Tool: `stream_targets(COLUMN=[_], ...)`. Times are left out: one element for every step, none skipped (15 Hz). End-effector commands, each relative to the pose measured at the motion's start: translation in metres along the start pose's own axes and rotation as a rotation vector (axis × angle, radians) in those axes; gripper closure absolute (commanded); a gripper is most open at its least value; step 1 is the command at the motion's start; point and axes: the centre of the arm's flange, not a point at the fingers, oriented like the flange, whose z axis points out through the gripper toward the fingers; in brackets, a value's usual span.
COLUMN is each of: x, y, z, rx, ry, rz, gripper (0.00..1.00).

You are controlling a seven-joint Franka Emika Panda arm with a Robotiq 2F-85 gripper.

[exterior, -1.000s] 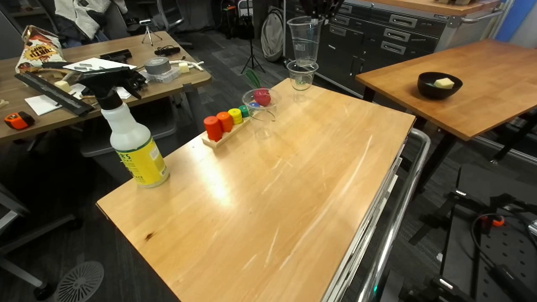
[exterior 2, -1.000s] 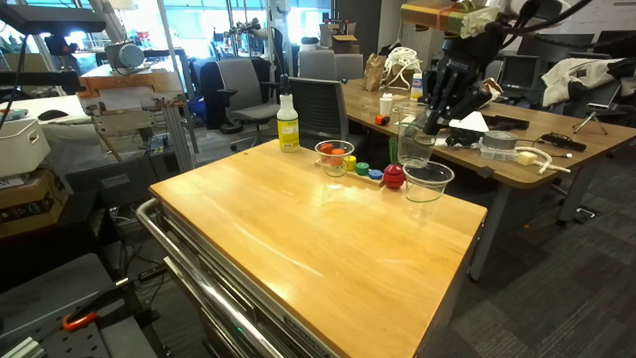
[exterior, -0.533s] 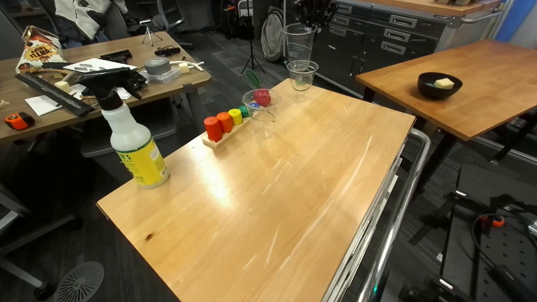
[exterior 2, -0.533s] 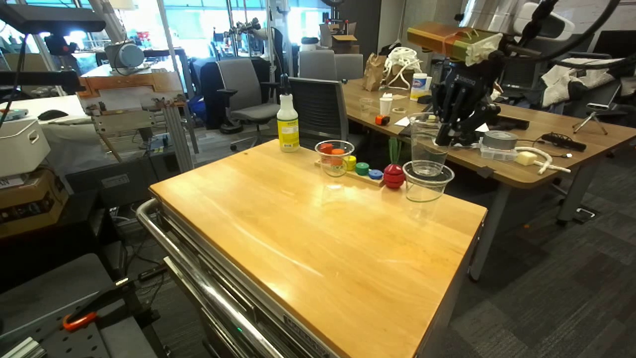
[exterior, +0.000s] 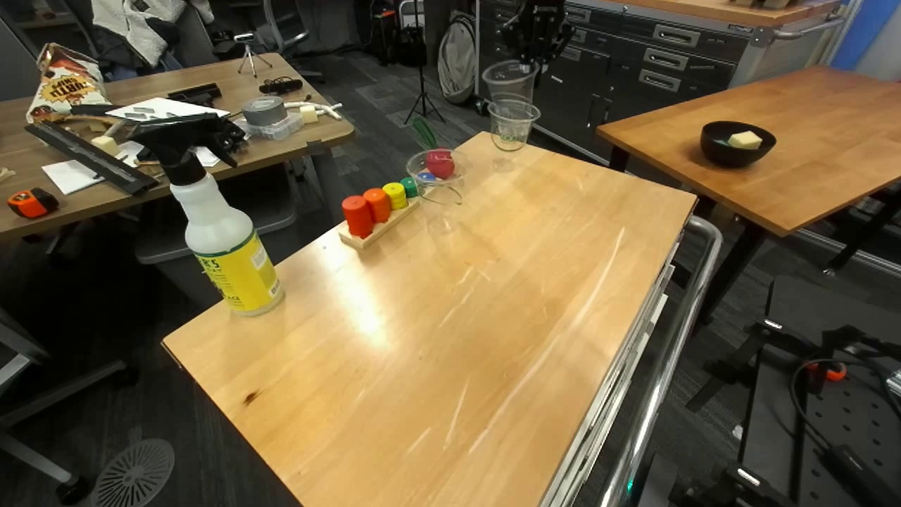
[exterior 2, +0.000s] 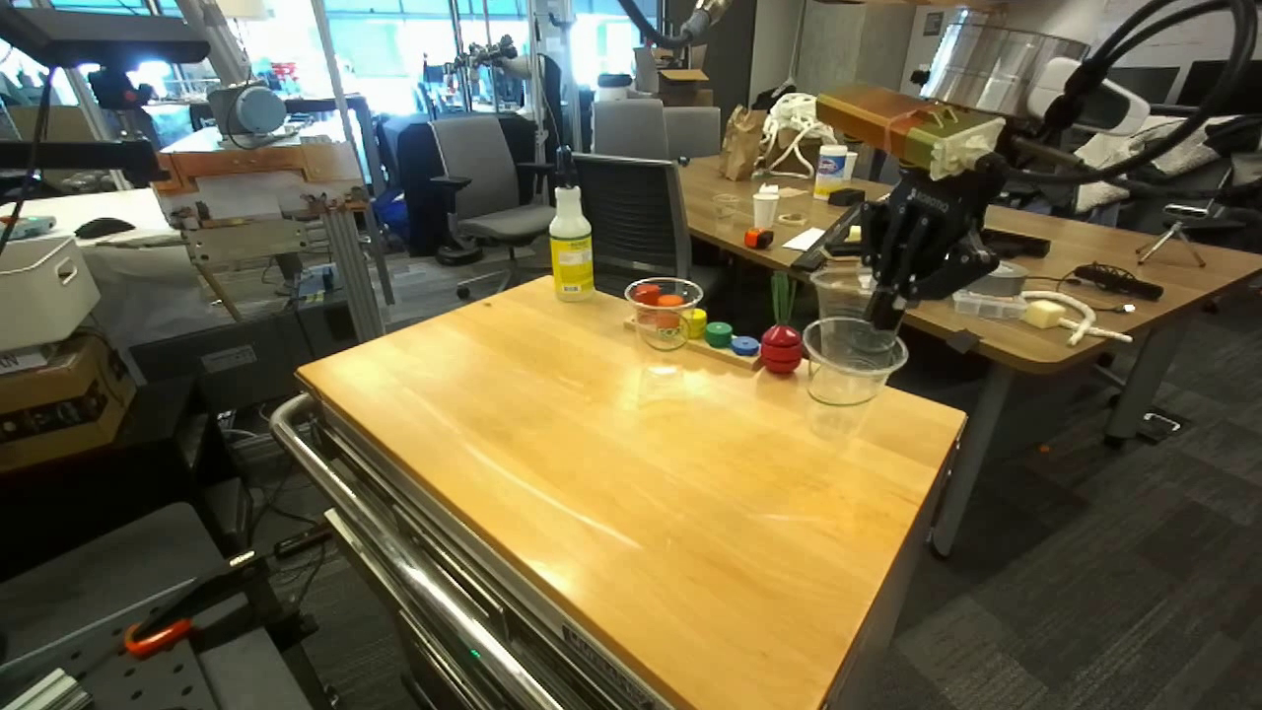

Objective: Stack the three cups together

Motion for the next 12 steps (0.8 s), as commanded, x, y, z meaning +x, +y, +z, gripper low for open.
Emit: stream_targets(x=[-0.008, -0.009, -0.010, -0.009, -0.009, -0.008, -0.007, -0.006, -0.004, -0.003, -0.002, -0.001], y=[0.000, -0.001, -0.002, -0.003, -0.003, -0.004, -0.004, -0.004, -0.006, -0.007, -0.009, -0.010], z=[0.003, 0.001, -0.002, -0.004, -0.005, -0.004, -0.002, 0.001, 0.005, 0.009, 0.014, 0.019], rx=[0.021, 0.021, 0.020, 0.018, 0.013, 0.005, -0.004, -0.008, -0.018, -0.025, -0.033, -0.039], ry=[-0.002, -0.001, 0.005, 0.011, 0.016, 0.020, 0.024, 0.018, 0.016, 0.014, 0.010, 0.005], rz=[-0.042, -0.052, -0.060, -0.066, -0.069, -0.070, -0.071, -0.072, -0.072, -0.072, -0.071, -0.074], gripper=[0.55, 0.46, 0.40, 0.31, 0.24, 0.16, 0.09, 0.02, 0.00, 0.00, 0.00, 0.00])
